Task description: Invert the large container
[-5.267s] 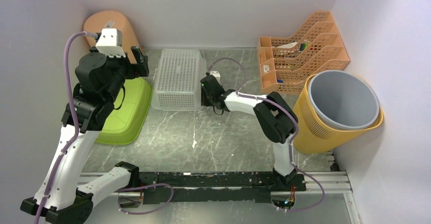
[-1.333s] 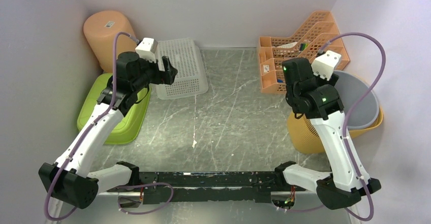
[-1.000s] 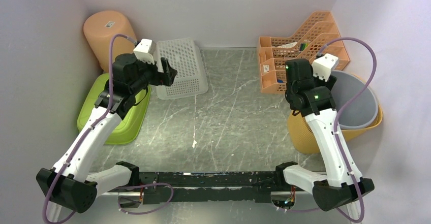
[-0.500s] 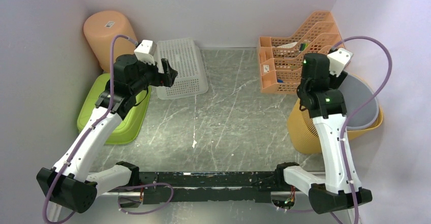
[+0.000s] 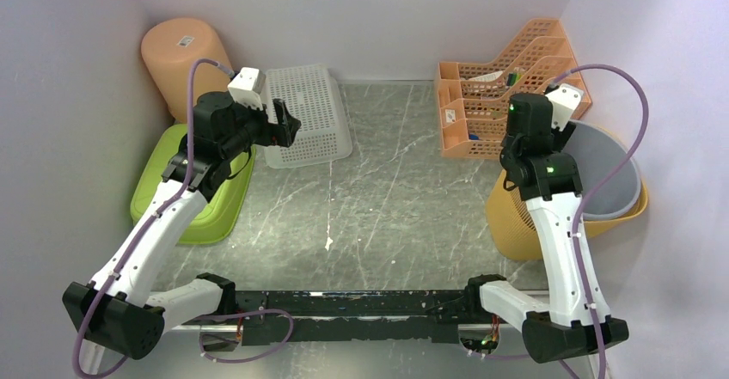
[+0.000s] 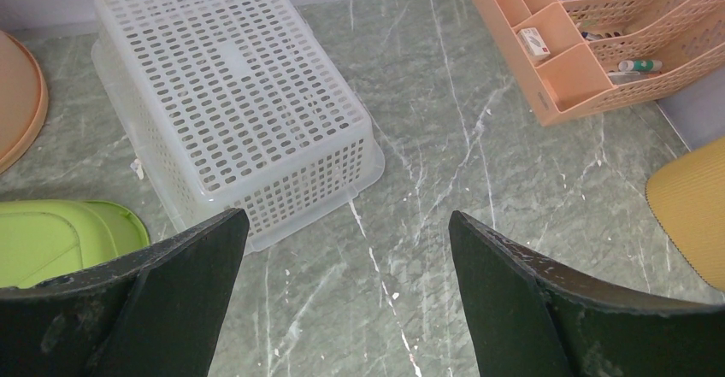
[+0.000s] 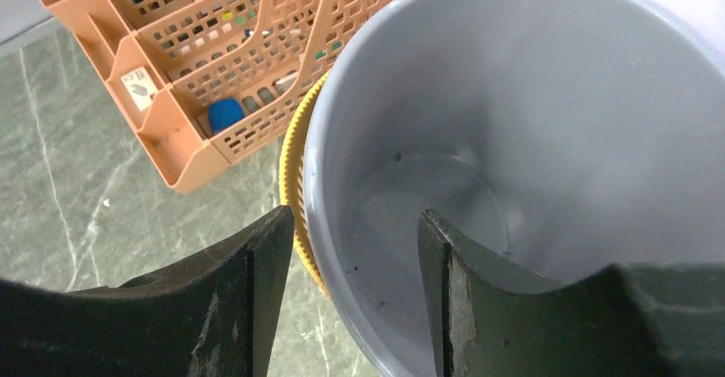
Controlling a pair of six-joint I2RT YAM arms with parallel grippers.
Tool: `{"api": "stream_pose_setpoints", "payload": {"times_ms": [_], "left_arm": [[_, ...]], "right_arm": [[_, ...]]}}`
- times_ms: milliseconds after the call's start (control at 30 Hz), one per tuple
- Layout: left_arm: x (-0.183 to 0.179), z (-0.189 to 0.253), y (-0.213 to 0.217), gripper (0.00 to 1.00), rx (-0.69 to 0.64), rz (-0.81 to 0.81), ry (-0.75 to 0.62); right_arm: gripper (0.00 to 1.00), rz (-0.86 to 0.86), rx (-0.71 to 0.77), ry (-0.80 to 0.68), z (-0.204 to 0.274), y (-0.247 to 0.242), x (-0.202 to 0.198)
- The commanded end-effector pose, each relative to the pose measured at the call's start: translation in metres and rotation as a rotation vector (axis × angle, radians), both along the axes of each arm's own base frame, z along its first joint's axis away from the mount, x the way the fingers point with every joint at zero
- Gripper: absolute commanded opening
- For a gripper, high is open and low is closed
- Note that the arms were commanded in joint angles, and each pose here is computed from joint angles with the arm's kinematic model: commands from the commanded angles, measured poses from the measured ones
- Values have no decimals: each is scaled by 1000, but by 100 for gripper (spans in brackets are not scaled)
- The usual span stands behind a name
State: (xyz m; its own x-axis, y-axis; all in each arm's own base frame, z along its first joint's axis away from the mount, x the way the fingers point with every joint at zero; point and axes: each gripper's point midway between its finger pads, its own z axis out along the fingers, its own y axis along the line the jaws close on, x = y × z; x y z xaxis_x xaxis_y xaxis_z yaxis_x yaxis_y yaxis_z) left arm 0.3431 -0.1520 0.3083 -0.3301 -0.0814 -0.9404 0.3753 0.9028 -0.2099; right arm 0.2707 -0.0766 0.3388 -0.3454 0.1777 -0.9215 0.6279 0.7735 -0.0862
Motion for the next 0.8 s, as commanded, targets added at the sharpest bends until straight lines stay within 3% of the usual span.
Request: {"api": "stream_pose_setpoints", "payload": {"times_ms": [0, 767], "left_arm": [[2, 8, -1, 100, -5, 0, -35], [-3, 12, 4, 100, 0, 14, -48]], "right_arm": [[56, 12, 8, -8, -3, 1, 3], [55, -14, -35, 105, -46, -5, -1]]}}
